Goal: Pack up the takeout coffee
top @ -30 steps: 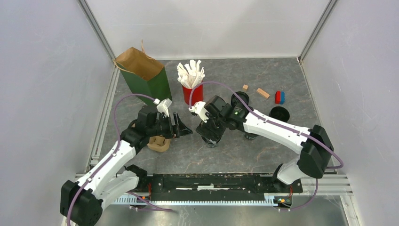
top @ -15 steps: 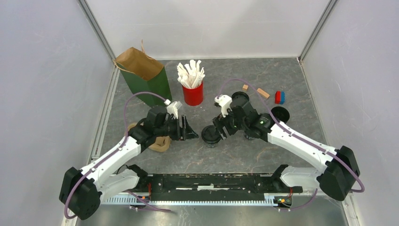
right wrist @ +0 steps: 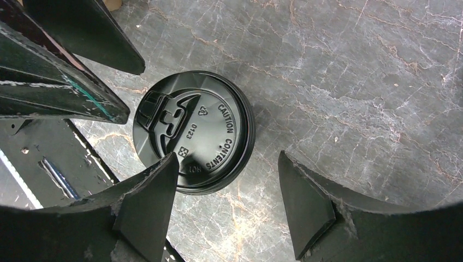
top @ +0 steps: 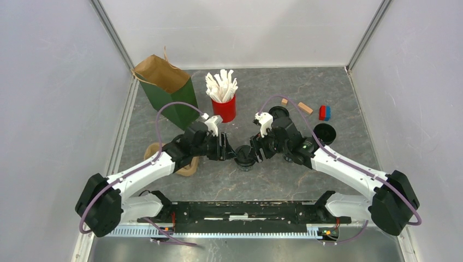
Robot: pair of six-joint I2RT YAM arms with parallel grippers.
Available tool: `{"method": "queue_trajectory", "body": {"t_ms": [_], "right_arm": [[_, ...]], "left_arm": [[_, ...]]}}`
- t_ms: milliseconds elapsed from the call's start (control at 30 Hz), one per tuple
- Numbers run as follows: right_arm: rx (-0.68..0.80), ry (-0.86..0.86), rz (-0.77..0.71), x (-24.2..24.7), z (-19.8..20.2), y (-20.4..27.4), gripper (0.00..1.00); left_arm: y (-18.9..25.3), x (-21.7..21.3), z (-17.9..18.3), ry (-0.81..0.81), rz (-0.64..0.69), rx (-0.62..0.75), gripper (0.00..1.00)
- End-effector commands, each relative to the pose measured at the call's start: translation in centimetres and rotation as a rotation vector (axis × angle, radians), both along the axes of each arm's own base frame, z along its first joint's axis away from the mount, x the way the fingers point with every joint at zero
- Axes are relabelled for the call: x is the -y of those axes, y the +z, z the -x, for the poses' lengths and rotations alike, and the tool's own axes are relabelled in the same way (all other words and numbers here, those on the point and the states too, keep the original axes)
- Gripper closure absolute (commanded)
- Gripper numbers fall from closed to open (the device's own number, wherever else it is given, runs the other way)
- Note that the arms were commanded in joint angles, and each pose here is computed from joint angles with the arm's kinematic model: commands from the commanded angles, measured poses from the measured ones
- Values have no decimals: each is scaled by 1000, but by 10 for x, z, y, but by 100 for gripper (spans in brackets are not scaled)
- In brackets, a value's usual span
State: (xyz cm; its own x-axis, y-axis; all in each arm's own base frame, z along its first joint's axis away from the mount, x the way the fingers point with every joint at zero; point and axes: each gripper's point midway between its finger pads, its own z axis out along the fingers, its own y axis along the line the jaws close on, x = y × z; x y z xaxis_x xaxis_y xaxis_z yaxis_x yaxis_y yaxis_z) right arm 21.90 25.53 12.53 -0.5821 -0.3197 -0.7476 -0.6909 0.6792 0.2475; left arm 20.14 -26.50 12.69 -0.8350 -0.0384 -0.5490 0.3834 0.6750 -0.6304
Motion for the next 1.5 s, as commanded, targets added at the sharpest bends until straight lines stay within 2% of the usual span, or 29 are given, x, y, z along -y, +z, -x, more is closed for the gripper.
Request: {"method": "queue_trajectory", "body": {"t_ms": [0,367,700,1133,1467], "right_arm": [[33,1,-51,-4,-4,9,27],[22,19,-44,0,-2,-1,37],[0,39,-32,3,5,-13,41],[-48,17,-23,18,25,-50,43],[12,41,-81,6,15,-22,45]], "left_arm": [[19,14,-17,20,39,70,39],[11,23,-20,-6,20,81,39],[-4,24,-12,-34,-10,53,46],[-25,13,7,-42,-34,0,48],[-14,17,6,-58,3,31,47]]}}
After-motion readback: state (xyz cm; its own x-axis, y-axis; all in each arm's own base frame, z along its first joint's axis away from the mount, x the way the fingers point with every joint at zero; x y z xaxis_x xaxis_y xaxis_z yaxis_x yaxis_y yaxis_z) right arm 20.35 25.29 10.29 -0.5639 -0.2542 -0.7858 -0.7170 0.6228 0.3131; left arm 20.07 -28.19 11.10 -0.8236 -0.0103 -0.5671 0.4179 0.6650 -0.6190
